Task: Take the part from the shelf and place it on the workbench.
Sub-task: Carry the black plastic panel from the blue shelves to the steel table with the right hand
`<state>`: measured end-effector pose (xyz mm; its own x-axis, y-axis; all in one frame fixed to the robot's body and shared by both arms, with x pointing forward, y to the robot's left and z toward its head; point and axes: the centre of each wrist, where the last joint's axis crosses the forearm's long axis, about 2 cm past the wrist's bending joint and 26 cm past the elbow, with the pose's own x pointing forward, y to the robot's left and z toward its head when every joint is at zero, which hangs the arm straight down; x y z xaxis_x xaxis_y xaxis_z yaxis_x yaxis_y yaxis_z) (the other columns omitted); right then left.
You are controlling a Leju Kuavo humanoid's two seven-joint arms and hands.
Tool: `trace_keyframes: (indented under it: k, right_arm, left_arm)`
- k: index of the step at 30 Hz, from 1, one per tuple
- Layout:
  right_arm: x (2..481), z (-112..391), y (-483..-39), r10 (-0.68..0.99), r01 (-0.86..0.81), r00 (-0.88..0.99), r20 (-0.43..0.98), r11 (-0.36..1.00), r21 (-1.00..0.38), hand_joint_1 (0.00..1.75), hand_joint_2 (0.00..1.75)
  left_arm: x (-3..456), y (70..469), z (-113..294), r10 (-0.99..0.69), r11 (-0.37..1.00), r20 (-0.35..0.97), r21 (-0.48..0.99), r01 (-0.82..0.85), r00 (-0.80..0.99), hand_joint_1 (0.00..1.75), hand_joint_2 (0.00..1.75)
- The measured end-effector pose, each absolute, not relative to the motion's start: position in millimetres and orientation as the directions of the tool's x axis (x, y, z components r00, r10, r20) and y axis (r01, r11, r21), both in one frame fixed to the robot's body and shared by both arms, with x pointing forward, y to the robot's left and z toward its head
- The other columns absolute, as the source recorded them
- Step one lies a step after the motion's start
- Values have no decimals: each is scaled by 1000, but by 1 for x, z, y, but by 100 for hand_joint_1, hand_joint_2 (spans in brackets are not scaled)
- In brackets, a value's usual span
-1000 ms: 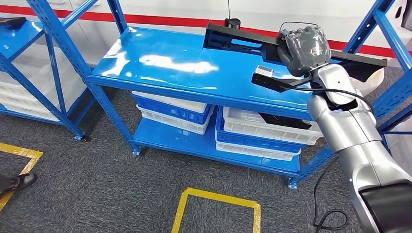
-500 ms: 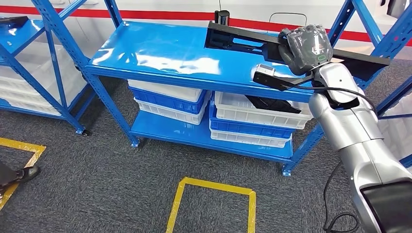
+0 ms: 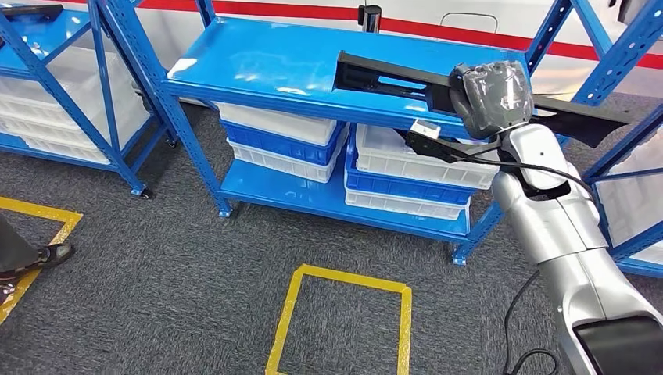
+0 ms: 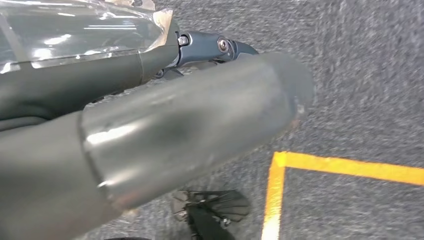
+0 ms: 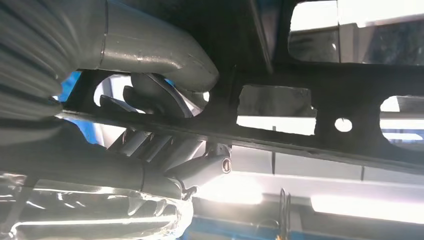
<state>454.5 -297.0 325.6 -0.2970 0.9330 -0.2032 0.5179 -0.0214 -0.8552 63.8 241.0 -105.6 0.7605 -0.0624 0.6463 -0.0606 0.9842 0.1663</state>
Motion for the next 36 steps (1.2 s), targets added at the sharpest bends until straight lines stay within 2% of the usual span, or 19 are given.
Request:
trace_keyframes:
  k: [21,36]
  right_arm:
    - [458,356,-285,928,564,-307,-210,0,-826,175,175]
    - [461,355,-275,925,545,-318,-209,-3,-839,175,175]
  left_arm:
    - [70,246,-105,-59,983,656,171,-72,752,0,0]
    - [68,245,-105,-40,983,657,160,-87,753,0,0]
